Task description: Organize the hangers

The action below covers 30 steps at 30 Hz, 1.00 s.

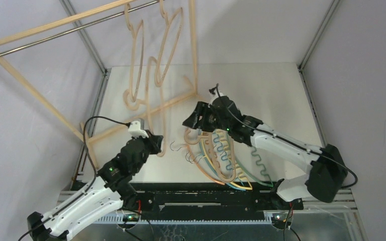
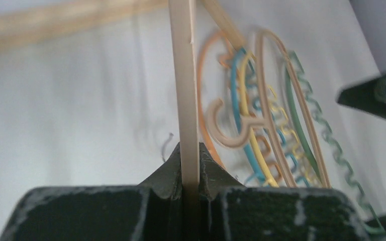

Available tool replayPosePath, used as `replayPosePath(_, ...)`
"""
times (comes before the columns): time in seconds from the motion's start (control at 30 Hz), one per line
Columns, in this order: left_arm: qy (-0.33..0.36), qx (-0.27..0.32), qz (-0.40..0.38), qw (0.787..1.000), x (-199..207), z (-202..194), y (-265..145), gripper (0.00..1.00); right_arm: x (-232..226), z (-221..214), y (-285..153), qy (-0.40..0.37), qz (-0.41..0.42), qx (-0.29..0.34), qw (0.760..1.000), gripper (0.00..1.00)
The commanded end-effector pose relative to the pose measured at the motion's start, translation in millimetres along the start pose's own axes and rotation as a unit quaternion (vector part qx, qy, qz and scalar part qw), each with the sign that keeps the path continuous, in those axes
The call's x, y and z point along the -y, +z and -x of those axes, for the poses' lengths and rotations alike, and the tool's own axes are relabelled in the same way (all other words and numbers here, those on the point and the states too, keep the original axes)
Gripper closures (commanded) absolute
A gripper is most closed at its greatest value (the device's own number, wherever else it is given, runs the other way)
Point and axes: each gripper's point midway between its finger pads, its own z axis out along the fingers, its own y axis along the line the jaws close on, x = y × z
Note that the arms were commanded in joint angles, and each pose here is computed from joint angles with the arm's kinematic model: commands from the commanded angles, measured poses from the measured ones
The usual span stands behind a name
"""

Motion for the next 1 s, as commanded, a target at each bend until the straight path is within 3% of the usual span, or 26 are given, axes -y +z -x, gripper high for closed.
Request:
replayPosePath(0.0, 0.035, 0.060, 0.124, 0.990, -36, 53, -23, 1.00, 20, 24, -39, -0.025, -0.046, 0.060, 0.997, 0.32)
replayPosePath(0.27, 0.014, 0.035, 0.147, 0.988, -58, 21, -16, 1.00, 50, 31, -73, -0.014, -0.068, 0.094, 0.993, 0.32)
replayPosePath(0.37, 0.020, 0.042, 0.168, 0.985, -69, 26, -18, 1.00, 59, 30, -81, -0.013, -0.076, 0.098, 0.992, 0.32)
replayPosePath(0.67, -0.002, 0.129, 0.192, 0.973, -74, 135, -43, 1.00, 79, 20, -104, -0.020, -0.103, 0.103, 0.989, 0.31)
replayPosePath(0.83, 0.022, 0.169, 0.208, 0.963, -71, 205, -67, 1.00, 94, 12, -114, -0.022, -0.124, 0.102, 0.987, 0.31)
replayPosePath(0.97, 0.063, 0.161, 0.217, 0.961, -66, 236, -72, 1.00, 102, 11, -121, -0.016, -0.128, 0.108, 0.986, 0.31)
